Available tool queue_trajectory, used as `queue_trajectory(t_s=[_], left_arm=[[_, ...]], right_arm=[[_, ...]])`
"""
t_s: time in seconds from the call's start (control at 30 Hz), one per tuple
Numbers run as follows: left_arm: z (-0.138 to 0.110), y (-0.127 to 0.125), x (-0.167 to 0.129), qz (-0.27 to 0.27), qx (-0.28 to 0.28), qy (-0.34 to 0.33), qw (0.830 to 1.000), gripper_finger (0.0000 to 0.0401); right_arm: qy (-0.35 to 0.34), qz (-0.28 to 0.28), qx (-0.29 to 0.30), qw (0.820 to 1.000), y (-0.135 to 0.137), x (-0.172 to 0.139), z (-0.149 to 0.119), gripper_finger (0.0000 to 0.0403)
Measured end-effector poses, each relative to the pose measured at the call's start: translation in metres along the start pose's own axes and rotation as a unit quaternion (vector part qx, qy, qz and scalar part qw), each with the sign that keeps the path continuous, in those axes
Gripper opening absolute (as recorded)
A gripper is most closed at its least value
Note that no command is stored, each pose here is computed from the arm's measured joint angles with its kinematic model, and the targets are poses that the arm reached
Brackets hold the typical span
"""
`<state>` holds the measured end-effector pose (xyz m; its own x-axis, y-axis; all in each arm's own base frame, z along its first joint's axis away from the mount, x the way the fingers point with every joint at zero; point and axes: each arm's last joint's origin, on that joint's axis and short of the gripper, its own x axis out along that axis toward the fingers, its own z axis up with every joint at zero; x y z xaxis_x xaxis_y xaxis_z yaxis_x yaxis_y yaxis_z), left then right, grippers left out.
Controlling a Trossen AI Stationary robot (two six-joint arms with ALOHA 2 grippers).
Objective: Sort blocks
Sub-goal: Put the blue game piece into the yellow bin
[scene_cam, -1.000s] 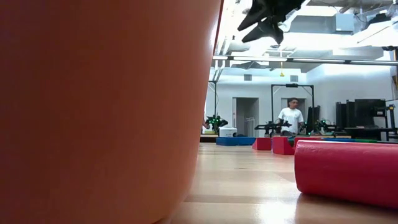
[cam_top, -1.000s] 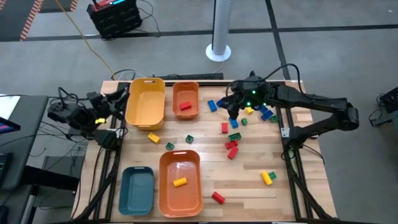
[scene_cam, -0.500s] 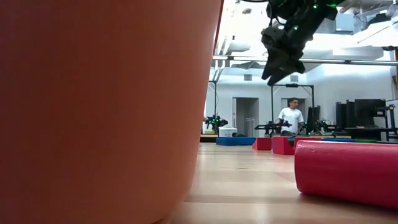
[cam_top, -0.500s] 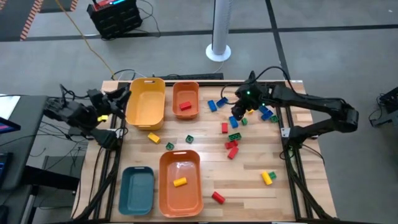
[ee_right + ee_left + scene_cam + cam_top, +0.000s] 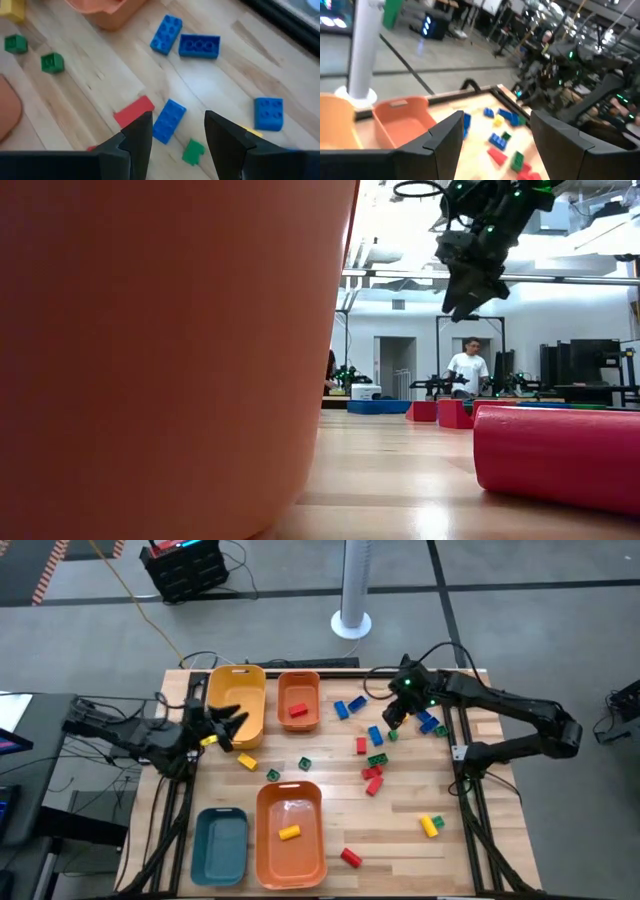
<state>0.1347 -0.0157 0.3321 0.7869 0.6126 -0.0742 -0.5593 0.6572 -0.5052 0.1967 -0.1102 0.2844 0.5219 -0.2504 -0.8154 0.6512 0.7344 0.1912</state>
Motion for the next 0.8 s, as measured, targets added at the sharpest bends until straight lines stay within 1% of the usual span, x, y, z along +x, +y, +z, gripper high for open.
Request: queue_trajectory(t_s=[0.2,0.33,0.43,0.57,0.7,0.8], left_arm=[[-0.011,0.002,0.028,-0.017,-0.02,0.071,0.997,0.0223],[-0.016,0.008,0.048,-0.021,-0.019,0.114,0.993,0.0223],[-0.02,0.013,0.061,-0.025,-0.011,0.146,0.989,0.0223],[-0.023,0.019,0.074,-0.042,0.009,0.187,0.981,0.0223],[-0.016,0.017,0.08,-0.064,0.04,0.22,0.973,0.0223],[-0.01,0.009,0.083,-0.082,0.093,0.272,0.954,0.0223]], right_arm=[[0.014,-0.006,0.001,1.0,-0.007,-0.017,-0.01,0.0194],[0.026,-0.008,0.003,1.0,-0.007,-0.023,-0.016,0.0194],[0.016,0.0,0.009,1.0,-0.004,-0.028,-0.017,0.0194],[0.002,0.01,0.021,1.0,0.0,-0.033,-0.018,0.0194],[-0.002,0.019,0.028,0.999,0.004,-0.038,-0.021,0.0194],[-0.004,0.026,0.03,0.999,0.007,-0.04,-0.023,0.0194]])
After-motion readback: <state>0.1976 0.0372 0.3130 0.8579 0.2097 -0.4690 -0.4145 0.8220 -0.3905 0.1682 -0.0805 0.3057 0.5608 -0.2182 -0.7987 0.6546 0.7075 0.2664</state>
